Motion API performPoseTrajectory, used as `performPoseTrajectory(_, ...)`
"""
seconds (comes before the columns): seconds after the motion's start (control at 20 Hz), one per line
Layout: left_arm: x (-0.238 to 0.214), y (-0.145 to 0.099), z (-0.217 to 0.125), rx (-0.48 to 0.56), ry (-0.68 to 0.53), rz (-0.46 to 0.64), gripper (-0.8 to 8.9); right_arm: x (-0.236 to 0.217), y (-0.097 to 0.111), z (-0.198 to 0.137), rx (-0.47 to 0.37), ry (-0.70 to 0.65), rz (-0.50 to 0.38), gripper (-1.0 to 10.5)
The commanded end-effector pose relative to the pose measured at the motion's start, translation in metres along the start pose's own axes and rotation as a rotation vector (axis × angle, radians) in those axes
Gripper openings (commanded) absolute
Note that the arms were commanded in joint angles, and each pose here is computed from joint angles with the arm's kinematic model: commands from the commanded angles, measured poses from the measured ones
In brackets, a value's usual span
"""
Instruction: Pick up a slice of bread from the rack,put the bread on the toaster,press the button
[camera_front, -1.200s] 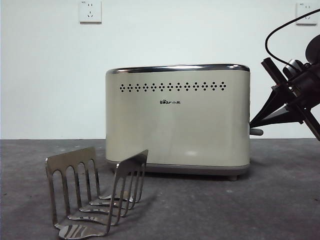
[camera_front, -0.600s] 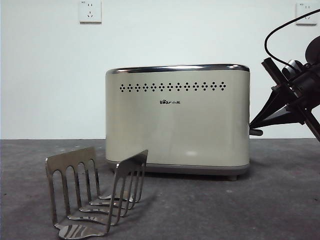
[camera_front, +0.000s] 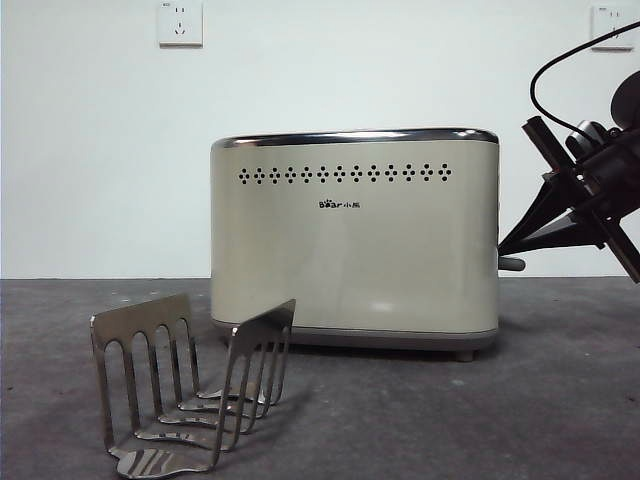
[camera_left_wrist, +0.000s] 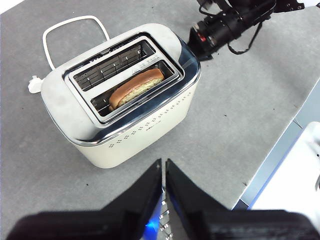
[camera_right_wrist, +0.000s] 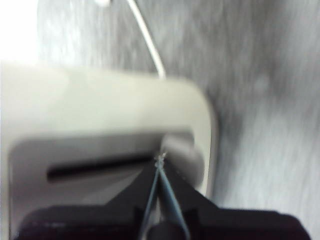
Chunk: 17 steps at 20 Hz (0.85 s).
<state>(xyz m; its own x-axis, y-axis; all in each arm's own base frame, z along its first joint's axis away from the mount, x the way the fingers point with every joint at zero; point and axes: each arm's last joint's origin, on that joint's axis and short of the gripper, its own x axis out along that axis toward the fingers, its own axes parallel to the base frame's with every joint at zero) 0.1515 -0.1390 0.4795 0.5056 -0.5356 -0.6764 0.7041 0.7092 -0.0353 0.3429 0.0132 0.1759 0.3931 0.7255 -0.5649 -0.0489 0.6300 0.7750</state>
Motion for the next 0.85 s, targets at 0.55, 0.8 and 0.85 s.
performPoseTrajectory(0.55, -0.002, 0.000, 0.000, -0.002, -0.009, 0.000, 0.17, 0.002, -0.007, -0.011, 0.049, 0.020, -0.066, -0.1)
performPoseTrajectory(0.8, -0.002, 0.000, 0.000, -0.002, -0.009, 0.000, 0.17, -0.016, 0.014, -0.010, -0.006, -0.037, -0.043, -0.1)
performPoseTrajectory(0.85, -0.002, 0.000, 0.000, -0.002, -0.009, 0.000, 0.17, -0.018, 0.017, -0.010, -0.015, -0.045, -0.039, -0.1)
